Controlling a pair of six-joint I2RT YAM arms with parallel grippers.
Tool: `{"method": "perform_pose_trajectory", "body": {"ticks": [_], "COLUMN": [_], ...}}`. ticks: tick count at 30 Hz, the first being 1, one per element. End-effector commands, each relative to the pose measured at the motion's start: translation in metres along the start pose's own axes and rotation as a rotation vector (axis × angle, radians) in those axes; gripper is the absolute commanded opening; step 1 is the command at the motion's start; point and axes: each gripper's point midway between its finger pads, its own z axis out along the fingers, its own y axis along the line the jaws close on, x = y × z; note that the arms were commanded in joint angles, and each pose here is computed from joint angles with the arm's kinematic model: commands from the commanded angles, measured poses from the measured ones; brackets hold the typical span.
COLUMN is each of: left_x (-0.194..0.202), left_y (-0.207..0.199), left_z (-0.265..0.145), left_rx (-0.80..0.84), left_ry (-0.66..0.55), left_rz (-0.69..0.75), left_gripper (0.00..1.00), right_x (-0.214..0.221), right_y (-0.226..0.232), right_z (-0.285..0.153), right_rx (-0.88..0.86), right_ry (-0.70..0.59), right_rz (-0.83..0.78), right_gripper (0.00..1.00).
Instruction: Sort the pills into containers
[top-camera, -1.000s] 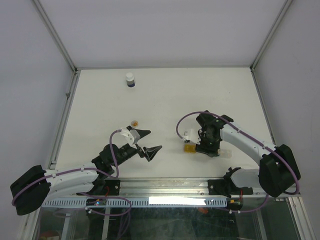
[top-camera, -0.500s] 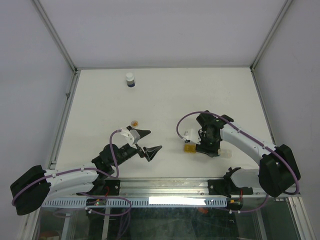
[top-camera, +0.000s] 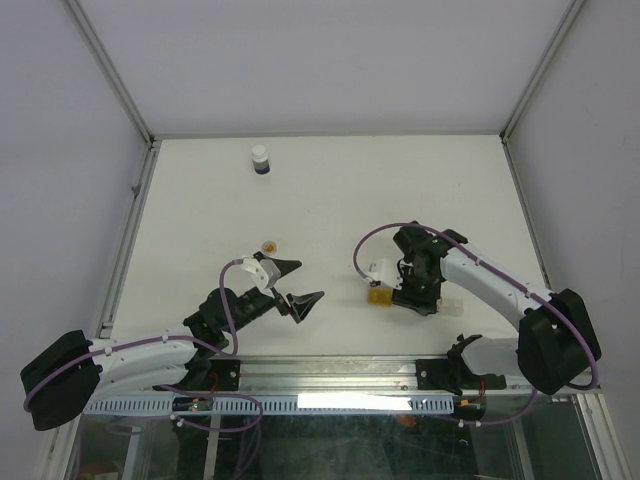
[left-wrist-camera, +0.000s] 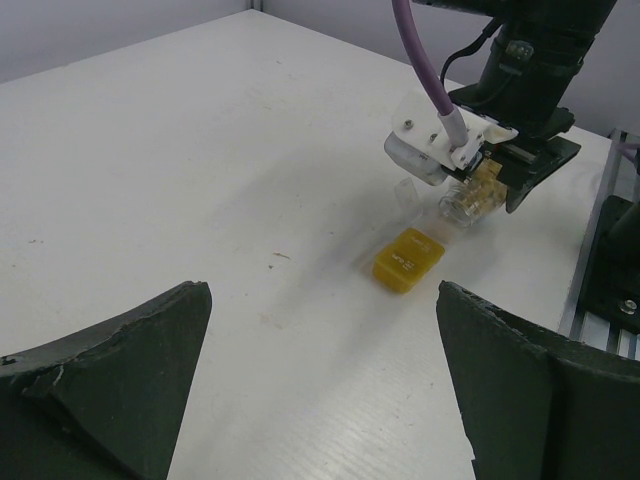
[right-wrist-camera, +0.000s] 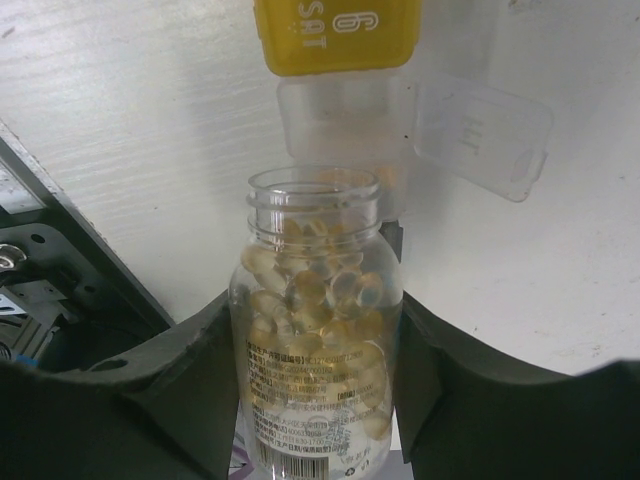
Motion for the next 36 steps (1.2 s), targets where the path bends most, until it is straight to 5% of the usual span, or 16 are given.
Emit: {"method": "perform_pose_trajectory", "body": {"ticks": [1, 34, 36], "left_x": [-0.009, -0.007, -0.007], "left_y": [0.0, 0.0, 0.0], "left_z": [0.001, 0.002, 0.001], "left_rx": [0.001, 0.002, 0.003], "left_ry": [-0.039, -0.028, -0.033], "left_rz": [-0.002, -0.001, -0.001], "left_gripper": [0.99, 0.99, 0.99], "right_x": [-0.005, -0.011, -0.001], "right_y": [-0.011, -0.006, -0.021], "right_z": [-0.008, -0.014, -0.008], "right_rx": [0.055, 0.008, 0.101], "right_ry": [-0.027, -0.028, 0.007], "right_rz": [-0.011, 0.028, 0.01], "right_gripper": [0.0, 0.0, 0.0]}}
